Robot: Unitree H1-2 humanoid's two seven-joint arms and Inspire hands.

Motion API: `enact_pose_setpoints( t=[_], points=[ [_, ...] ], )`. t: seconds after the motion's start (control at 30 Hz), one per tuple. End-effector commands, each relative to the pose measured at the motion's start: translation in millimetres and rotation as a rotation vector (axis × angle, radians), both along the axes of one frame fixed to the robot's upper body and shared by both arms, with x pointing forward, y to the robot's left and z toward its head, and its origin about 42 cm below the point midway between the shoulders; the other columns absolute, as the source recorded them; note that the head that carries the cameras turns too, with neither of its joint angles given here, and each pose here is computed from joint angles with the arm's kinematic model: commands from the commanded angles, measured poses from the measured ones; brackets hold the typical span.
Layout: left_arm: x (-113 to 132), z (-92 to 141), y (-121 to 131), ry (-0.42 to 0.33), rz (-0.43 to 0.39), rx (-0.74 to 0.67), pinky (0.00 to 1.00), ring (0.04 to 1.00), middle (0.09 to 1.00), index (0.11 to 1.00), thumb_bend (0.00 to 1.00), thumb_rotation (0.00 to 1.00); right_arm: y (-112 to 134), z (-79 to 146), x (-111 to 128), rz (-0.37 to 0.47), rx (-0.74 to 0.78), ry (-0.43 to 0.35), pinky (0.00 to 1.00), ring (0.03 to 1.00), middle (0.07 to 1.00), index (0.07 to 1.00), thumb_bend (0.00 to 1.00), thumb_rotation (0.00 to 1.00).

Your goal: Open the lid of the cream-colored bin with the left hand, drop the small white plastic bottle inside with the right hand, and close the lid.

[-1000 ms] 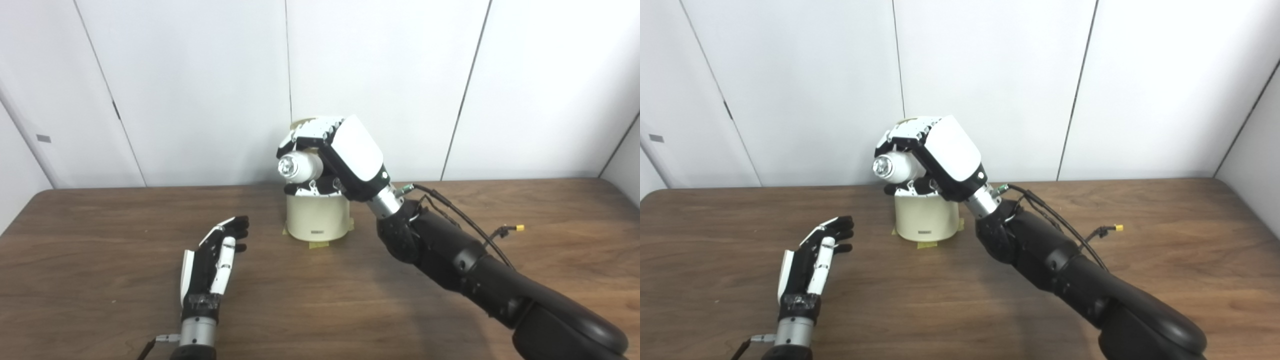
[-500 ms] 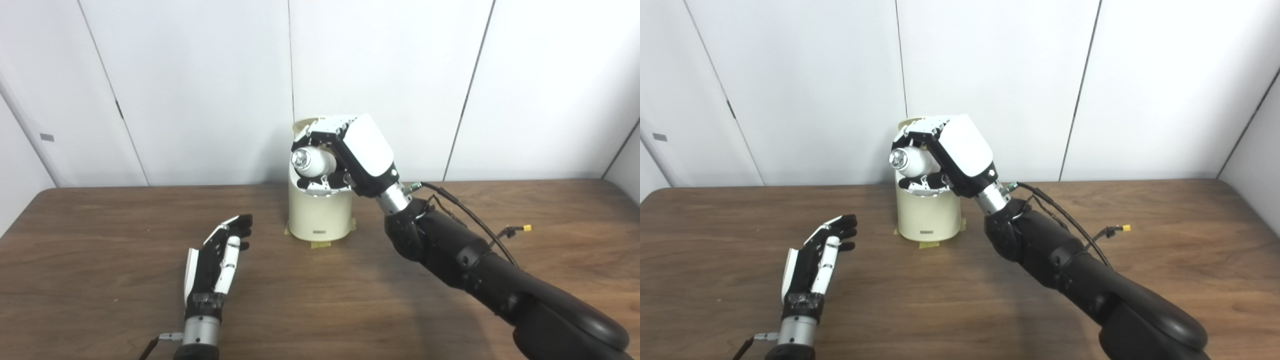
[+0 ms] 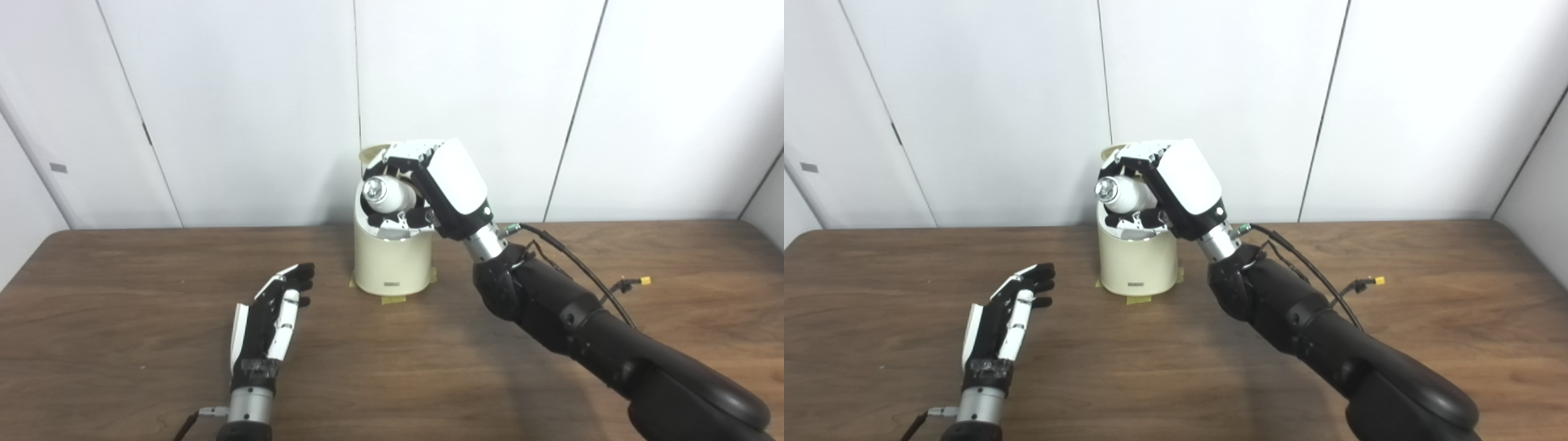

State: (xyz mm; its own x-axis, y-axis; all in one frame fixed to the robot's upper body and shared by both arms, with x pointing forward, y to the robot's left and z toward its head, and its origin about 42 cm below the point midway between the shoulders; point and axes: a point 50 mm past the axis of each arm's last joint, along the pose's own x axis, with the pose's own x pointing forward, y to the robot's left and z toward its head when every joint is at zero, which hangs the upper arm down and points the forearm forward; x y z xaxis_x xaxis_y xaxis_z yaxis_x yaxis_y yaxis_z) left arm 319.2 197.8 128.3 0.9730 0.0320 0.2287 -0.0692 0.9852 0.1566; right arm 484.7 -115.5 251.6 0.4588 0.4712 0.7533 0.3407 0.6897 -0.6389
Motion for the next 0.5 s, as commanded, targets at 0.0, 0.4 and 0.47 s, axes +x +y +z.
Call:
enact_pose_setpoints(
  t=[0.0,0.4,0.47],
  points=[
    [-10.7,-9.9,-5.8,0.015,0.006,0.009,0.7,0.77,0.779,0.768,0.28,0.83,1.4,27.6,7.4,0.016,0.049,-0.064,0.35,0.424,0.495,0.499,0.52,0.0],
    [-11.3,-9.6,-6.2,0.021,0.006,0.007,0.7,0.774,0.782,0.771,0.28,0.84,-2.5,22.6,8.3,0.003,0.05,-0.045,0.4,0.438,0.492,0.493,0.52,0.0],
    [-11.2,-9.6,-6.2,0.02,0.006,0.008,0.7,0.772,0.78,0.769,0.27,0.84,-3.3,22.0,8.5,-0.001,0.05,-0.047,0.4,0.439,0.491,0.493,0.52,0.0]
  ],
)
